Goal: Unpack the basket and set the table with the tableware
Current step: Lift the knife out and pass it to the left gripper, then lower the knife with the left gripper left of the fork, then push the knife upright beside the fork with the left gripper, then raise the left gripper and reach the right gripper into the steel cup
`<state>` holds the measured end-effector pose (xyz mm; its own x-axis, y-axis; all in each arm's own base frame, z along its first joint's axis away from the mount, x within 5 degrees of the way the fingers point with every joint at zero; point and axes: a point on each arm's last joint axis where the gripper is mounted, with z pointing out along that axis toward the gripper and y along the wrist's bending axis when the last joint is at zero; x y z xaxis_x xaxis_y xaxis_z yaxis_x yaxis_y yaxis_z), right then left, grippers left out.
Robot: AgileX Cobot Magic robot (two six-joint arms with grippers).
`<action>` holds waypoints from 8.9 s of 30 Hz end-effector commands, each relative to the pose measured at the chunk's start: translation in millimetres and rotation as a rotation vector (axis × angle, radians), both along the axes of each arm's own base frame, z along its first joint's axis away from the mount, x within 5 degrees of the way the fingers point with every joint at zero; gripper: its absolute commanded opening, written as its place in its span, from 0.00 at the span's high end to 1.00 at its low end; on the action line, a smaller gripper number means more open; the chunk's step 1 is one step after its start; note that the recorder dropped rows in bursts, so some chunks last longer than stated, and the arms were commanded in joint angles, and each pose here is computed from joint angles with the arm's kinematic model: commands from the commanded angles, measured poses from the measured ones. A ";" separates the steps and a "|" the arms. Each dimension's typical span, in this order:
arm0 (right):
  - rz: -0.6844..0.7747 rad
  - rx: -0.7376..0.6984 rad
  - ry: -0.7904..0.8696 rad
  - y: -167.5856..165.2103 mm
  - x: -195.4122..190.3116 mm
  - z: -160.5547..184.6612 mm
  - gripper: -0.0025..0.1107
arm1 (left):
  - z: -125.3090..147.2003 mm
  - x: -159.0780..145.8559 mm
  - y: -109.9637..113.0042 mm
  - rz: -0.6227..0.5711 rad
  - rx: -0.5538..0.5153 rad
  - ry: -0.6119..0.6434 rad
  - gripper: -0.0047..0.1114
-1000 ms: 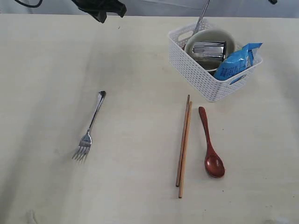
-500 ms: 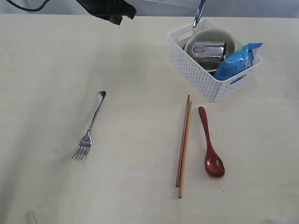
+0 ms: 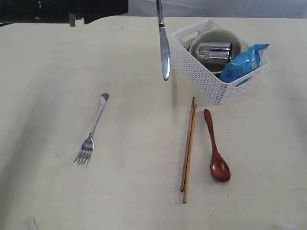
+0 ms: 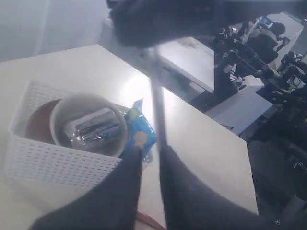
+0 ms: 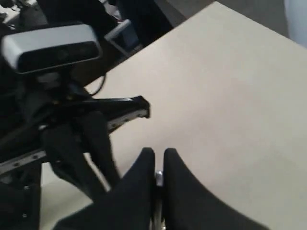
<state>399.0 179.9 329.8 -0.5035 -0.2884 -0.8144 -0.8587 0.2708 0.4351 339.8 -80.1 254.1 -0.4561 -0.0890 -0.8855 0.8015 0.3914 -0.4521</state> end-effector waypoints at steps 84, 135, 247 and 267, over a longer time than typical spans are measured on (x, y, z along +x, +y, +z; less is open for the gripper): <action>-0.156 -0.076 0.133 -76.4 -52.2 -12.3 0.48 | -106.4 -63.8 41.0 0.474 0.591 0.733 0.96; -0.106 -0.147 0.116 -78.9 -59.0 -33.9 0.48 | -100.6 -84.0 55.5 0.486 0.812 0.635 0.96; -0.785 -0.372 0.440 -128.4 -13.2 -101.9 0.53 | -24.7 -85.1 -41.6 0.527 0.710 0.027 0.96; -0.832 -0.426 0.492 -116.2 -8.1 -123.5 0.53 | -24.7 -85.1 -41.6 0.528 0.708 0.028 0.96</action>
